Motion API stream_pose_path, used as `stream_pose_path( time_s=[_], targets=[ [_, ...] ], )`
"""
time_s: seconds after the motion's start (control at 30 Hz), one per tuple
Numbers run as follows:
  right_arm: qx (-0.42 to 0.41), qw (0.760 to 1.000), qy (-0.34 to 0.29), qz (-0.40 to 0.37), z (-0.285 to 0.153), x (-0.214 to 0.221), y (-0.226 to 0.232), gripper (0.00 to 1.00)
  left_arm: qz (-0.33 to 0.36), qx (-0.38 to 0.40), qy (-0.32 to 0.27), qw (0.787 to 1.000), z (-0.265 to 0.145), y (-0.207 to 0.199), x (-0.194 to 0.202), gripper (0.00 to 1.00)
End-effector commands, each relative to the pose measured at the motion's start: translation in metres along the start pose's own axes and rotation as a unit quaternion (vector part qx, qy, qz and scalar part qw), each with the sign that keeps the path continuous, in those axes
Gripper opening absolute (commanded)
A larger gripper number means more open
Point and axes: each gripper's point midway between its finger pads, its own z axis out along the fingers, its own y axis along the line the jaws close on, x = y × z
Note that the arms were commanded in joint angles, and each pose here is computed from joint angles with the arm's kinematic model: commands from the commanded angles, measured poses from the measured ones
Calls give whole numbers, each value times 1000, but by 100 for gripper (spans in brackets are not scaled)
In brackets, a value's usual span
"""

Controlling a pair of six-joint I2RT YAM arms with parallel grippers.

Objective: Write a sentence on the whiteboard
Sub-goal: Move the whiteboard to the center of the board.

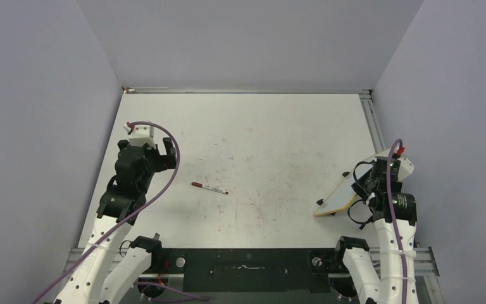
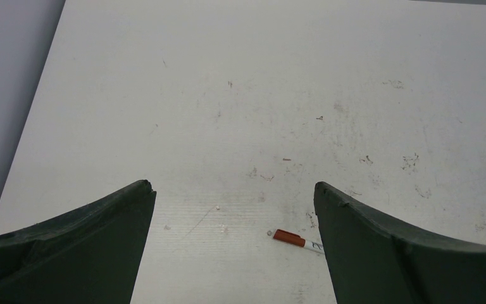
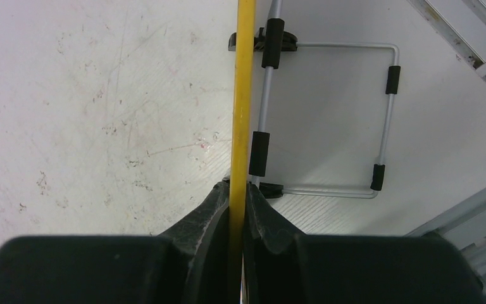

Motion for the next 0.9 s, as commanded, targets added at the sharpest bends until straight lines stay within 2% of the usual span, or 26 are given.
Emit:
stream_pose_path(
  time_s=[0.0,0.17,0.47,0.87],
  targets=[
    [-51,997,47,-41,2,21,12,5,3,-2,-16,1000,-3,0,-10,96],
    [-100,991,69,-54,4,32,27,5,3,-2,-15,1000,-3,0,-9,96],
    [-214,970,71,-88,-3,35,64,5,2,-1,-15,1000,-3,0,-9,96],
    [-283,943,83,-158,5,43,102,5,4,5,-11,1000,-1,-2,-7,96]
  ],
)
